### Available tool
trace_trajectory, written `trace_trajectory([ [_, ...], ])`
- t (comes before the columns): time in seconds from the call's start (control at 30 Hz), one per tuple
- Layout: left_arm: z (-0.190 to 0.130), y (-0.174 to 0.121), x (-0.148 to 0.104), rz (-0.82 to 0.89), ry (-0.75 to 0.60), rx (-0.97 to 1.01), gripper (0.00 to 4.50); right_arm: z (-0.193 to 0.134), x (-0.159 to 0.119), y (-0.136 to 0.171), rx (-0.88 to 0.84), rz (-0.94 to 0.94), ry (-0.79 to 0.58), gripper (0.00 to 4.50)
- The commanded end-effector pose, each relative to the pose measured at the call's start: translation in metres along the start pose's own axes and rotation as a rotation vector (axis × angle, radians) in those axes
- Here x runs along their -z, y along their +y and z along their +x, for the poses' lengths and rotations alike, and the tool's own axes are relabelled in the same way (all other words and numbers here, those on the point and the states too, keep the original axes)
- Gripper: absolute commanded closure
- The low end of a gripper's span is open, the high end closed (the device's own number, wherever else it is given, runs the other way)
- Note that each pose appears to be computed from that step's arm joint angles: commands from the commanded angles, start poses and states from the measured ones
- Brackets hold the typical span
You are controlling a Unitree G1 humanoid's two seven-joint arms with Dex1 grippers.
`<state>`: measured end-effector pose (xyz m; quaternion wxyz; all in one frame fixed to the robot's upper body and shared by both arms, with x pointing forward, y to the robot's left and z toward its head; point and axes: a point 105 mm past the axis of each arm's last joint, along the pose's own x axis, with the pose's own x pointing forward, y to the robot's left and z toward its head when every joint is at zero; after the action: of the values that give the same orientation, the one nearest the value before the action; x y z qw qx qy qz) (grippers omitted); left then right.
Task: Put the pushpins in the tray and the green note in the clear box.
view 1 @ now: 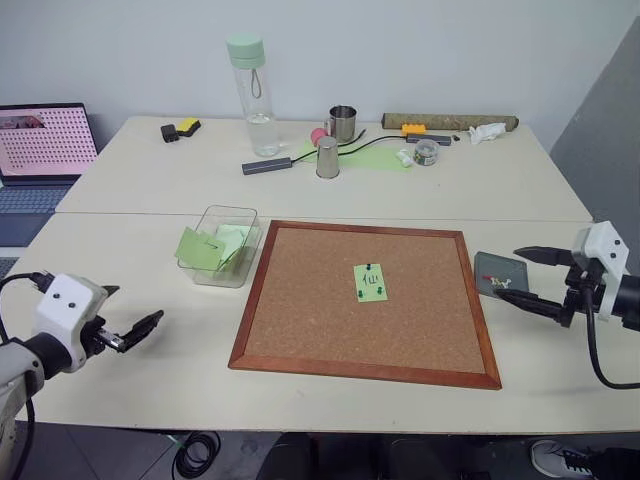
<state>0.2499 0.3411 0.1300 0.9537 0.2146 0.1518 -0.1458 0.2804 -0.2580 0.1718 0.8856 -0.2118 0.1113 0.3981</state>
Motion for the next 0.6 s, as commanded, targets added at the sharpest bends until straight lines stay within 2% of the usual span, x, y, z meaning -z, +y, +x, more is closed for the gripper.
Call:
trace_trajectory([
  [0.03,-0.007,0.007,-0.012,0.044,-0.014,0.000,0.00,-0.003,-0.009,-0.003,0.009,-0.045,-0.020,0.03],
  [0.6,-0.007,-0.003,-0.011,0.041,0.029,0.066,0.00,-0.011,0.006,0.016,-0.068,0.026,0.047,0.03],
])
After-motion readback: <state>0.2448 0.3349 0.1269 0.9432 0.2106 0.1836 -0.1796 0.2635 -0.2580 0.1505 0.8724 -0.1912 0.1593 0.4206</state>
